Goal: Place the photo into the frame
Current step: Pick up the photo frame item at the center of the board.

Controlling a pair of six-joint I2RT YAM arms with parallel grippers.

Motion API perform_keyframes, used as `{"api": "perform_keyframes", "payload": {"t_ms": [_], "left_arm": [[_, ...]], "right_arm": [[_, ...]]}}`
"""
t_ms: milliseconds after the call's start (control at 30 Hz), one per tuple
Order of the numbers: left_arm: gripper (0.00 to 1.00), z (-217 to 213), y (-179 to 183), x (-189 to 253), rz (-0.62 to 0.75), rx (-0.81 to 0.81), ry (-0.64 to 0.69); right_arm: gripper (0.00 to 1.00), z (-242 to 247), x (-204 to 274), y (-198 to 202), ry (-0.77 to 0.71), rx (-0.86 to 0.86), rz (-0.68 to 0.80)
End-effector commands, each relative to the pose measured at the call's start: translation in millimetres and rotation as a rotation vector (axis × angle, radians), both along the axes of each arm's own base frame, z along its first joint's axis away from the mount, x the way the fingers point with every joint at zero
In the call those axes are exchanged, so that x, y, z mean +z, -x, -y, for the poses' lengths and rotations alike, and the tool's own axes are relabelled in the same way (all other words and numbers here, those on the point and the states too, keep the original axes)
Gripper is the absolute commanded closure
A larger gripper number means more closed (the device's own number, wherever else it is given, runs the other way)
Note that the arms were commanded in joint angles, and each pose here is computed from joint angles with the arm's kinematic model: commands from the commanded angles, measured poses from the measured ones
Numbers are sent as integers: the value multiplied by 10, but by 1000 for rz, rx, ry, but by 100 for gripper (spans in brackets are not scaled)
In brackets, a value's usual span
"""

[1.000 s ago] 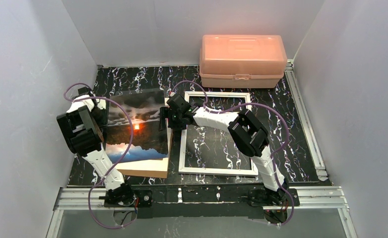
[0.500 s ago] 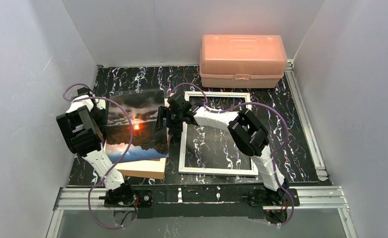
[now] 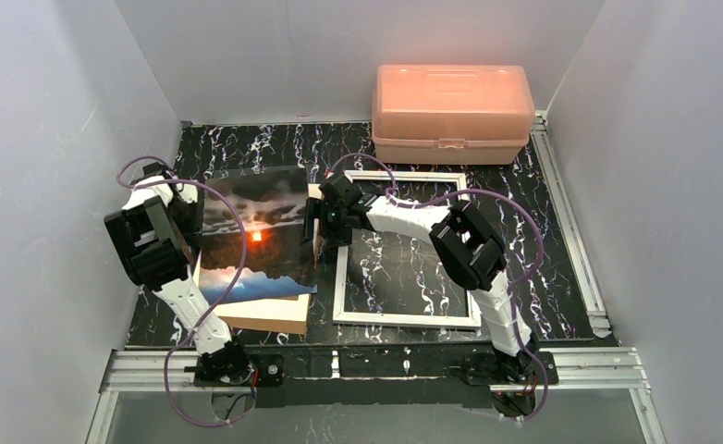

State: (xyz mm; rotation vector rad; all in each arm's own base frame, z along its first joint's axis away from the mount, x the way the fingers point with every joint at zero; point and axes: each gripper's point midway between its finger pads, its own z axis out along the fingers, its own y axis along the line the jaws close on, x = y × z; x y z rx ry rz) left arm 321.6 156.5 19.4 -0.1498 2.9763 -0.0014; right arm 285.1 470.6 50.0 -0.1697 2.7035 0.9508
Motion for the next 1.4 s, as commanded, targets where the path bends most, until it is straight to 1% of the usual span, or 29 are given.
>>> {"api": "perform_keyframes", "payload": {"t_ms": [0, 133, 267, 400, 533, 633, 833, 967, 1167, 1367], "left_arm": [[81, 117, -1, 197, 10, -11, 90], [73, -44, 29, 380, 30, -42, 19], [68, -184, 146, 281, 15, -34, 0], [69, -306, 248, 120, -5, -35, -40], [74, -318, 307, -33, -22, -48, -56], [75, -189, 331, -128, -31, -55, -15], [75, 186, 346, -145, -33, -96, 85], [75, 356, 393, -189, -54, -142, 106], [76, 509, 397, -243, -75, -171, 122], [77, 548, 410, -283, -82, -186, 117]], "right_arm": [[14, 117, 138, 130, 60, 28, 7], [13, 141, 115, 226, 57, 36, -19], [13, 143, 93, 276, 61, 35, -42], [13, 162, 85, 296, 73, 30, -54], [13, 174, 48, 327, 77, 28, -72], [13, 180, 4, 349, 80, 26, -88], [12, 197, -32, 341, 79, 20, -96], [12, 237, -57, 329, 77, 5, -103], [12, 218, 18, 321, 27, -12, -117], [12, 86, 106, 310, -34, -8, -131]]}}
